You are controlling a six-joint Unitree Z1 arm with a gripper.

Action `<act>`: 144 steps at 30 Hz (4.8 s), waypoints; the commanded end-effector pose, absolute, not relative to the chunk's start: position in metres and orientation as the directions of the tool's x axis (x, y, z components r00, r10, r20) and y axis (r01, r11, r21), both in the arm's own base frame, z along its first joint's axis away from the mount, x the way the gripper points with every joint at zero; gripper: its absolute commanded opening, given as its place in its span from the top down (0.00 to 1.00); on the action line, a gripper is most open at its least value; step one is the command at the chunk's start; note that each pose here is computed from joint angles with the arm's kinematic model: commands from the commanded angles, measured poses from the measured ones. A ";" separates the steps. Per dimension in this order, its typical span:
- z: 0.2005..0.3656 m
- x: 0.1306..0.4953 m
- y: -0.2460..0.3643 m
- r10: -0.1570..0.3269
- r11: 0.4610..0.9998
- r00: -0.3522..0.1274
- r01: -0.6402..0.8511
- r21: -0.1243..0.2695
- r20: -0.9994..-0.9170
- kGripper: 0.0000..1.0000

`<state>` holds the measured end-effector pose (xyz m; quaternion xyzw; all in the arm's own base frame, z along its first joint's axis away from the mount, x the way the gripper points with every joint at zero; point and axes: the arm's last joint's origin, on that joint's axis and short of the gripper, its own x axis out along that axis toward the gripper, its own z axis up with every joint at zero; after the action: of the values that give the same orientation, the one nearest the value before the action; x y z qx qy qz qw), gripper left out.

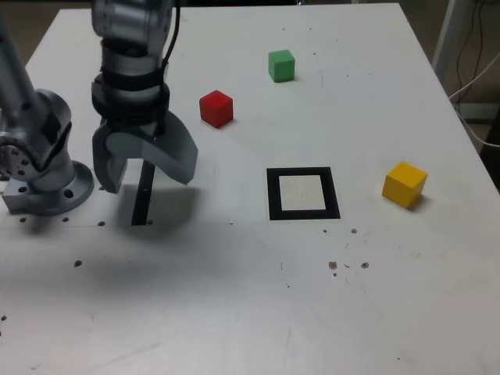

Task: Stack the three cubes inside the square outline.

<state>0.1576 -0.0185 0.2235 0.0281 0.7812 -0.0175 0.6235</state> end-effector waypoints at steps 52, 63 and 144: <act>0.247 0.240 0.151 0.123 0.985 -0.268 0.152 0.084 -0.956 0.00; 0.252 0.244 0.155 0.141 0.892 -0.246 0.451 0.015 -0.959 0.00; 0.231 0.267 0.134 0.191 0.901 -0.189 0.423 0.095 -0.963 0.71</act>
<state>0.2664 0.1390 0.2241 0.1973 0.7692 -0.0997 0.5996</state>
